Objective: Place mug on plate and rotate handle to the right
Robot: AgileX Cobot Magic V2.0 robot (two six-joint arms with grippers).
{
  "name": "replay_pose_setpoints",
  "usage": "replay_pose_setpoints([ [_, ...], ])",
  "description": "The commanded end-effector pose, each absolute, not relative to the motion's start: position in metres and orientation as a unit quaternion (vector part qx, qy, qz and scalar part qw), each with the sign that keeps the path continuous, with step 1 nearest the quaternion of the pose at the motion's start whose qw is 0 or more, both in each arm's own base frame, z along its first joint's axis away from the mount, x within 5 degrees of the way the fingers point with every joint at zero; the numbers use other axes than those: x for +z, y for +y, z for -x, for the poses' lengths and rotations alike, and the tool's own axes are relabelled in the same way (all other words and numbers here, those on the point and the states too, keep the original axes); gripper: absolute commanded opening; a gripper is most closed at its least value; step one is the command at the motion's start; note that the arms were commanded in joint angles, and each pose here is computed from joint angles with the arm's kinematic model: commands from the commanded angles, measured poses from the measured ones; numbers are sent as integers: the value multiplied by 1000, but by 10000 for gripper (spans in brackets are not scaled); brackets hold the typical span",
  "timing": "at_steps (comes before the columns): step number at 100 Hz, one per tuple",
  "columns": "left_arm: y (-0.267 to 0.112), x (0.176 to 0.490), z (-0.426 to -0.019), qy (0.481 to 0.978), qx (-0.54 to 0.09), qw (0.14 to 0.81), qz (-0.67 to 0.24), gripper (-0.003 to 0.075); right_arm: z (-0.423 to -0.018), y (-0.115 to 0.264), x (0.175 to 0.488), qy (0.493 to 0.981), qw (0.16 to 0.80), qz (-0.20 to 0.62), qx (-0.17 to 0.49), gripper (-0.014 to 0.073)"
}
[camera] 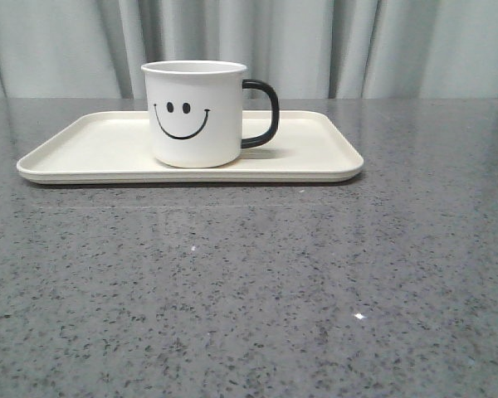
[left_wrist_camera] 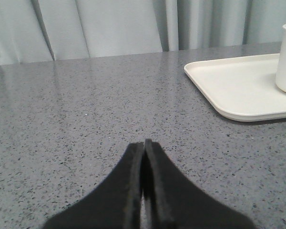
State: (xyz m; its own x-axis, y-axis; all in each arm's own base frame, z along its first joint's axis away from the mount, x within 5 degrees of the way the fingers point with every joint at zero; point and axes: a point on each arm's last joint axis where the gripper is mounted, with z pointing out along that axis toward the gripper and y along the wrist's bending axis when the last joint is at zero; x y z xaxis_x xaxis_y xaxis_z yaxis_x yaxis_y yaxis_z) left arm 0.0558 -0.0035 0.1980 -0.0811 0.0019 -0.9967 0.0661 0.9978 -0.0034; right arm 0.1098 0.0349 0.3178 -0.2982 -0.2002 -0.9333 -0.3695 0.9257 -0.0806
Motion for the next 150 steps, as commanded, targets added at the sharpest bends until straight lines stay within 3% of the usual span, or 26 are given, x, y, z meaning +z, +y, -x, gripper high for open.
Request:
replay_pose_setpoints([
  [1, -4, 204, -54, 698, -31, 716, -17, -20, -111, 33, 332, 778, 602, 163, 71, -65],
  [18, -4, 204, -54, 698, -31, 716, -17, -20, -109, 32, 325, 779, 602, 162, 69, -65],
  [41, -4, 204, -54, 698, -31, 716, -17, -20, -95, 23, 308, 739, 658, 141, 37, -65],
  [92, -4, 204, -54, 698, -31, 716, -17, -20, -53, 7, 236, 708, 702, 73, 30, -65],
  [150, -4, 204, -54, 698, -31, 716, -17, -20, -55, 5, 201, 689, 723, 49, 22, -65],
])
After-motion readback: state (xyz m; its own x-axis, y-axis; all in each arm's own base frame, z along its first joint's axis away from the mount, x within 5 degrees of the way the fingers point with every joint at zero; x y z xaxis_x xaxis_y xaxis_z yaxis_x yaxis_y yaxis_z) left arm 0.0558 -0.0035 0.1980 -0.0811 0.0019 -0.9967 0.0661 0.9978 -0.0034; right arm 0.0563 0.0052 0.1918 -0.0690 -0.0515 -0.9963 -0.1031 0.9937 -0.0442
